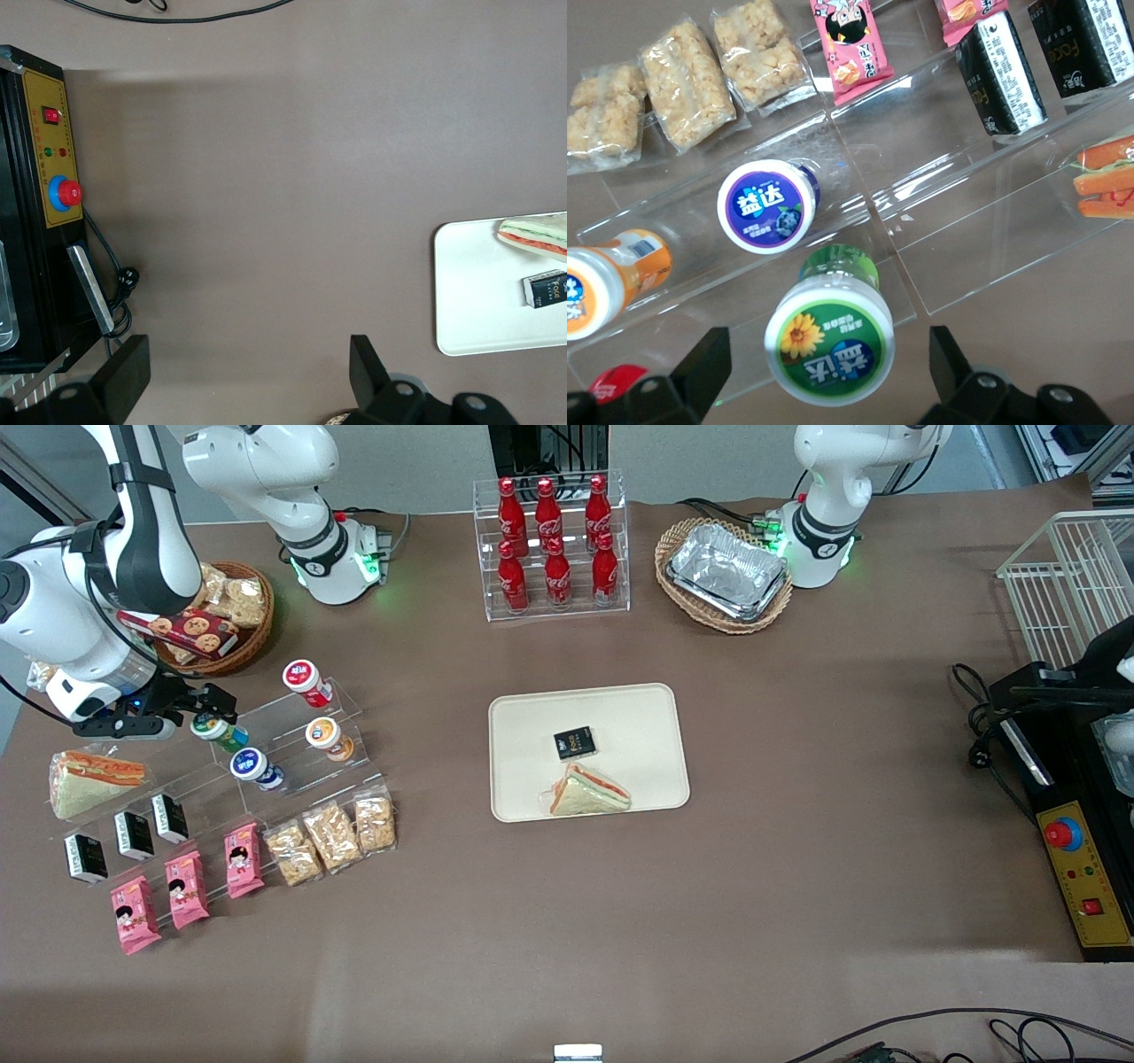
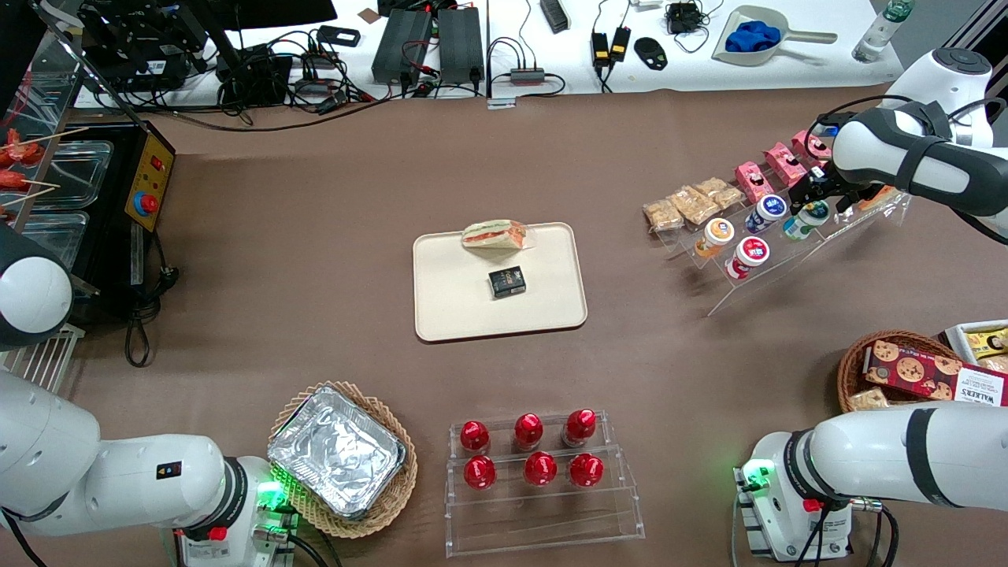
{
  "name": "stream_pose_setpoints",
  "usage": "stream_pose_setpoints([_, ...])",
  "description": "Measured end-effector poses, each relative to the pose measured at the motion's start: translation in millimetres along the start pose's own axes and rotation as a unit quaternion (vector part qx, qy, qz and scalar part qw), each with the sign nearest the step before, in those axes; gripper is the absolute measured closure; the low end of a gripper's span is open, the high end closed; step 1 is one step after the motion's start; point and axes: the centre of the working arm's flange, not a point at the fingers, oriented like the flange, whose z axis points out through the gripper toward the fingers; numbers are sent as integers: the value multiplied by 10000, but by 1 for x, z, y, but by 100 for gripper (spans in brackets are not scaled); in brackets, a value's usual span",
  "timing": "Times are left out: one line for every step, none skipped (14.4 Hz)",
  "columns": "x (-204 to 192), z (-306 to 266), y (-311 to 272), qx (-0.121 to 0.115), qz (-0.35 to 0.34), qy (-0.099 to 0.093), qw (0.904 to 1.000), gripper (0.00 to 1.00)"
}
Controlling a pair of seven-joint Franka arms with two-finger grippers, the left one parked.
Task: Place green gum on tray
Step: 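Lower the open right gripper around the green-lidded gum bottle and close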
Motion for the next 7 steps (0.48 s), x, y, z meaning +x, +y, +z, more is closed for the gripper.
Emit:
stream_pose_setpoints([0, 1, 0, 1, -1, -7, 10000, 0])
stream_pose_setpoints([-1, 2, 0, 2, -1, -13, 10000, 1])
stream_pose_setpoints([-1, 2, 0, 3, -1, -19, 10000, 3])
stream_pose_setpoints([-1, 3, 0, 3, -1, -24, 10000, 5])
stream_pose_setpoints([-1, 4, 0, 2, -1, -32, 10000, 8])
stream_pose_setpoints([-1, 5, 0, -1, -1, -40, 10000, 17])
stream_pose_setpoints([0, 7, 0, -5, -1, -47, 10000, 22])
